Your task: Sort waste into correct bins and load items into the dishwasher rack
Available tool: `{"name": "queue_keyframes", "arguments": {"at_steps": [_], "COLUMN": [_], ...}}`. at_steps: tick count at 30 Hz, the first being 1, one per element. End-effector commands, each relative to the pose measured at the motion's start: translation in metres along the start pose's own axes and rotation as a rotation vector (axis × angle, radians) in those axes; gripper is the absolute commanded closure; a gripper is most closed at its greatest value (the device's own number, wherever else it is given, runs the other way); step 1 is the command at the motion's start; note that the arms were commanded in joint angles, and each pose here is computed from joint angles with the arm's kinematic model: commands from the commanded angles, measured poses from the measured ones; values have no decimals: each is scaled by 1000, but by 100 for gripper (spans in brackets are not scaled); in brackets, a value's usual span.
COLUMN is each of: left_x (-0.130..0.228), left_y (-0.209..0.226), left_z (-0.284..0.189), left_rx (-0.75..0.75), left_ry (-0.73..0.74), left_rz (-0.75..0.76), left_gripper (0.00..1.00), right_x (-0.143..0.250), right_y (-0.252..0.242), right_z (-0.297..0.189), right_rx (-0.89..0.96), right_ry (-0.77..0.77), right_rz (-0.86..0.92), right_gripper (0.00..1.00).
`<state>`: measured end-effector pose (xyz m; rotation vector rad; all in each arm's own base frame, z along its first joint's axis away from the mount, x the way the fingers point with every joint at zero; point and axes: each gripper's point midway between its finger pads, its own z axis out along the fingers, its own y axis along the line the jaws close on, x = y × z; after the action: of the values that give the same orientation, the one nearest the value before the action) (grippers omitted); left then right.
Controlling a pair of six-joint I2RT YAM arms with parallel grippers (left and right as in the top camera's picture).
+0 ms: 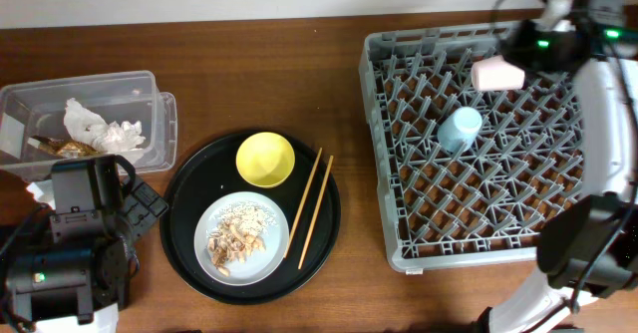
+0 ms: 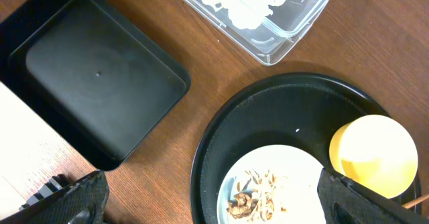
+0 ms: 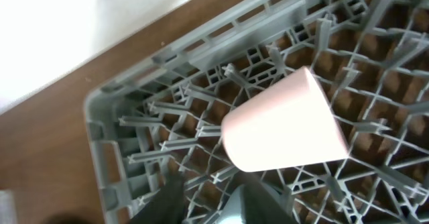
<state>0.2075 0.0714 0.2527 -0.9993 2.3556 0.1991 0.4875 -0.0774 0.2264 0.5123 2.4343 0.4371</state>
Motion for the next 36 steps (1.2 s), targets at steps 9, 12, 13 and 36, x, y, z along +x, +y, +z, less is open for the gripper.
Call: {"name": "queue_keyframes", "arguments": {"at_steps": [9,12,13,36], "left_x": [-4,-4,-4,-4], "left_y": [1,1,1,1], "left_z": [-2,-2,-2,-2], "left_rx": [-2,-2,-2,-2], "left_ry": [-13,-13,-13,-13], "left_rz": [-18,-18,-18,-18], "left_gripper": [1,1,1,1], "right_x": [0,4,7,36], "right_y": [-38,-51,-56,-26], "right_z": [4,28,35,47], "right_rx": [-336,-325,-323,-450], "right_ry": [58,86,98,206], "right_rz": [-56,-36,-27,-56], "right_gripper": [7,8,10,96]}}
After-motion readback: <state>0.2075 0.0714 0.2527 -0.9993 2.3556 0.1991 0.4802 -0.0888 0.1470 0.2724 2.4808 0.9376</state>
